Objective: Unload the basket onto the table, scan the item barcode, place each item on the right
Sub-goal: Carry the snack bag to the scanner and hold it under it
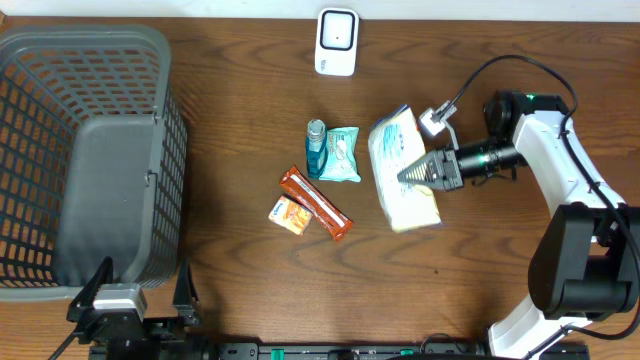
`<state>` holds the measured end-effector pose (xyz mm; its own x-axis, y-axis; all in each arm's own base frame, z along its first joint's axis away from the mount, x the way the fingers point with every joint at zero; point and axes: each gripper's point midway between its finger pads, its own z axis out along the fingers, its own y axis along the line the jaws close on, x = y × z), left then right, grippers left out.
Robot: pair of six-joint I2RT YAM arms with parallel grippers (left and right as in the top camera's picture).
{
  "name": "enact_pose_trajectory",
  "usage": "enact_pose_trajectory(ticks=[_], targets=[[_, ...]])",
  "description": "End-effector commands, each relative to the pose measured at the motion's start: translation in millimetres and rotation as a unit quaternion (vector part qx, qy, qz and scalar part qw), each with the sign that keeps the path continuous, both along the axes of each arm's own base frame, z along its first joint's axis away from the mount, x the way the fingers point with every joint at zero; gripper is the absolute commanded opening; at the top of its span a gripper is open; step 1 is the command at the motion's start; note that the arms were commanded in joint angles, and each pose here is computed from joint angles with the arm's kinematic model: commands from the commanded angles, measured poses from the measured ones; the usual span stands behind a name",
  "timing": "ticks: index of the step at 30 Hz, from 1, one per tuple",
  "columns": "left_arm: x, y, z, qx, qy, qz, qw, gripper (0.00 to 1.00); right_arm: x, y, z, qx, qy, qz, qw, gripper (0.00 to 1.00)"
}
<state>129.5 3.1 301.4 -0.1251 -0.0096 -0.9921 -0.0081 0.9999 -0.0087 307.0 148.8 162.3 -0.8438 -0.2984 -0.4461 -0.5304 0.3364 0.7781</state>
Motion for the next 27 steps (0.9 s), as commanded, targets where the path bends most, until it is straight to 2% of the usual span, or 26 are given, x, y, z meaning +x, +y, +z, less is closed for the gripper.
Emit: enact_pose_trajectory(ticks=[1,3,5,10,13,15,17,18,21,24,27], targets=[[-1.7,-1.9,2.6,-0.004,-0.005,-0.005,1.000,0.98,37.3,-6.3,-16.1,-0.075,-0.028,-0.053,0.995,0.01],[-1.7,-1.8,2.6,-0.004,-0.005,-0.004,1.000,0.98,64.9,-14.3,-32.3,-0.144,-0.029,-0.111,0.983,0.01],[-1.7,-1.9,2.6,-0.004,-0.005,-0.005,1.000,0.98,89.0,-13.9,-41.5,-0.200,-0.072,-0.140,0.967,0.01],[-1.7,-1.8,2.6,-0.004,-0.005,-0.004,1.000,0.98,103.2,36.7,-29.6,-0.188,-0.167,-0.102,0.963,0.01],[-1.7,-1.8,2.6,-0.004,-0.005,-0.004,1.000,0.98,118.5,60.8,-21.4,-0.198,-0.237,-0.100,0.946,0.01],[-1.7,-1.9,2.6,-0.004,-0.005,-0.005,1.000,0.98,137.6,72.5,-12.7,-0.223,-0.301,-0.120,0.920,0.01],[-1.7,-1.8,2.6,-0.004,-0.005,-0.004,1.000,0.98,165.5,84.9,4.1,-0.255,-0.391,-0.155,0.871,0.01],[-1.7,-1.8,2.6,-0.004,-0.005,-0.004,1.000,0.98,182.7,89.0,21.4,-0.268,-0.446,-0.184,0.834,0.01],[-1.7,-1.9,2.6,-0.004,-0.005,-0.005,1.000,0.98,210.7,95.1,56.9,-0.240,-0.515,-0.243,0.786,0.01],[-1.7,-1.8,2.6,-0.004,-0.005,-0.004,1.000,0.98,228.3,100.1,73.1,-0.207,-0.548,-0.272,0.763,0.01],[-1.7,-1.8,2.6,-0.004,-0.005,-0.004,1.000,0.98,246.0,108.0,73.3,-0.193,-0.558,-0.283,0.755,0.01]])
